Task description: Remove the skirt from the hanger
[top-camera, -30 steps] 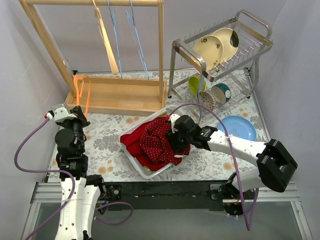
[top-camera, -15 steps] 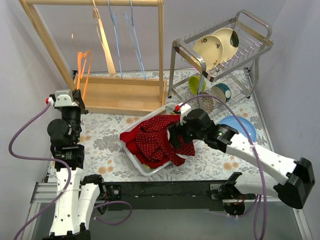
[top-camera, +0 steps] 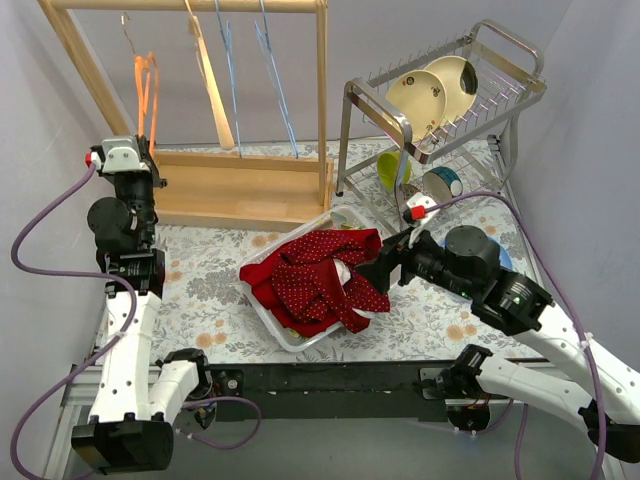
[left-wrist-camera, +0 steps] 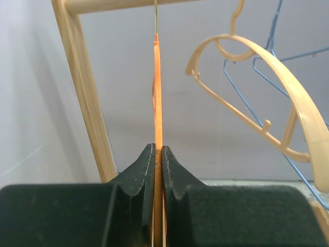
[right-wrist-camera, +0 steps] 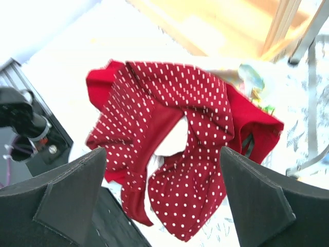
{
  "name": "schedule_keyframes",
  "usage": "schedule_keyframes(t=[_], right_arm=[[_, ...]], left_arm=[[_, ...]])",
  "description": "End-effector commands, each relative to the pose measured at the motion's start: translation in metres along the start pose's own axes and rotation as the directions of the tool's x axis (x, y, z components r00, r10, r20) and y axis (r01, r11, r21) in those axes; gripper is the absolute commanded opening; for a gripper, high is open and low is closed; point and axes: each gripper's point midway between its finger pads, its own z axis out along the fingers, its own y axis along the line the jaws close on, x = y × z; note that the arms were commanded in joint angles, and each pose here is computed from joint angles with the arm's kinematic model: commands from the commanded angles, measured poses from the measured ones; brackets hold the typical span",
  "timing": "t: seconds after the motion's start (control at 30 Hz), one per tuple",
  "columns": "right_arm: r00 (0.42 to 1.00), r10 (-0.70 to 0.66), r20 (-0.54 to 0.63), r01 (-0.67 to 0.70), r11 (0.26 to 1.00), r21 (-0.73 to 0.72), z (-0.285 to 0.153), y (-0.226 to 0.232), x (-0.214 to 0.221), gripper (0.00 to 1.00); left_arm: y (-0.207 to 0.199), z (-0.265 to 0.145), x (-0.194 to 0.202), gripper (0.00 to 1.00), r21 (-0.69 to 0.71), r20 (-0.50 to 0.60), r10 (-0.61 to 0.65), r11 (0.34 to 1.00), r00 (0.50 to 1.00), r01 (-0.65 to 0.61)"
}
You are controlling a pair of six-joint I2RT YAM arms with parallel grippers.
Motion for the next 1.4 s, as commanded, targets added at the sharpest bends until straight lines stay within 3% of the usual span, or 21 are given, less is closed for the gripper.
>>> schedule_keyframes(t=[0.0,0.23,0.4,0.6,0.63,0.67,0.73,0.77,0.8,1.0,1.13,1.27,1.37], right_arm=[[0.989,-0.006,0.149,0.006,1.000,-0.001,-0.017,0.002,-0.032,0.98],[0.975,-0.019,0.222,0.022,1.000,-0.010,-0.028,0.003,-0.042,0.98],[0.975,-0.022,0.220,0.027,0.999,-0.020,-0.025,0.004,-0.039,0.98],[0.981,-0.014,0.193,0.018,1.000,-0.018,-0.019,0.004,-0.035,0.98],[0.985,-0.009,0.172,0.011,1.000,-0.010,-0.019,0.002,-0.031,0.98],[0.987,0.001,0.161,0.000,1.000,-0.006,-0.016,0.002,-0.029,0.98],[0.989,0.020,0.144,-0.020,1.000,0.001,-0.015,0.001,-0.026,0.98],[0.991,0.040,0.127,-0.046,0.998,0.042,-0.014,-0.007,-0.022,0.98],[0.990,0.075,0.122,-0.084,0.994,0.065,-0.014,-0.010,-0.020,0.98],[0.968,0.204,0.148,-0.235,0.941,0.243,-0.032,-0.037,-0.020,0.98],[0.955,0.227,0.192,-0.271,0.928,0.254,-0.047,-0.039,-0.032,0.98],[0.957,0.207,0.202,-0.254,0.935,0.246,-0.059,-0.037,-0.039,0.98],[0.957,0.218,0.193,-0.264,0.930,0.258,-0.066,-0.036,-0.043,0.98]], left_arm=[[0.015,0.011,-0.055,0.00,-0.073,0.195,0.029,0.997,0.980,-0.015],[0.007,0.052,-0.045,0.00,-0.043,0.227,0.067,0.997,0.972,-0.059],[0.006,0.082,-0.013,0.00,-0.038,0.134,0.064,0.998,0.989,-0.059],[0.010,0.079,0.022,0.00,-0.067,0.036,0.027,0.997,0.999,-0.025],[0.010,0.077,0.018,0.05,-0.071,0.032,0.020,0.997,0.999,-0.017],[0.011,0.075,0.017,0.32,-0.074,0.022,-0.007,0.997,1.000,0.009],[0.010,0.065,0.016,0.68,-0.079,-0.022,-0.048,0.996,0.999,0.046],[0.010,0.061,0.015,0.95,-0.082,-0.033,-0.070,0.994,0.997,0.067],[0.006,0.053,0.019,0.98,-0.072,-0.069,-0.107,0.992,0.992,0.102],[-0.030,-0.003,0.017,0.98,0.080,-0.193,-0.243,0.962,0.951,0.262],[-0.065,-0.052,0.011,0.98,0.212,-0.261,-0.368,0.880,0.893,0.425],[-0.095,-0.099,0.009,0.98,0.366,-0.305,-0.386,0.796,0.870,0.482],[-0.101,-0.121,0.009,0.98,0.400,-0.330,-0.381,0.773,0.864,0.493]])
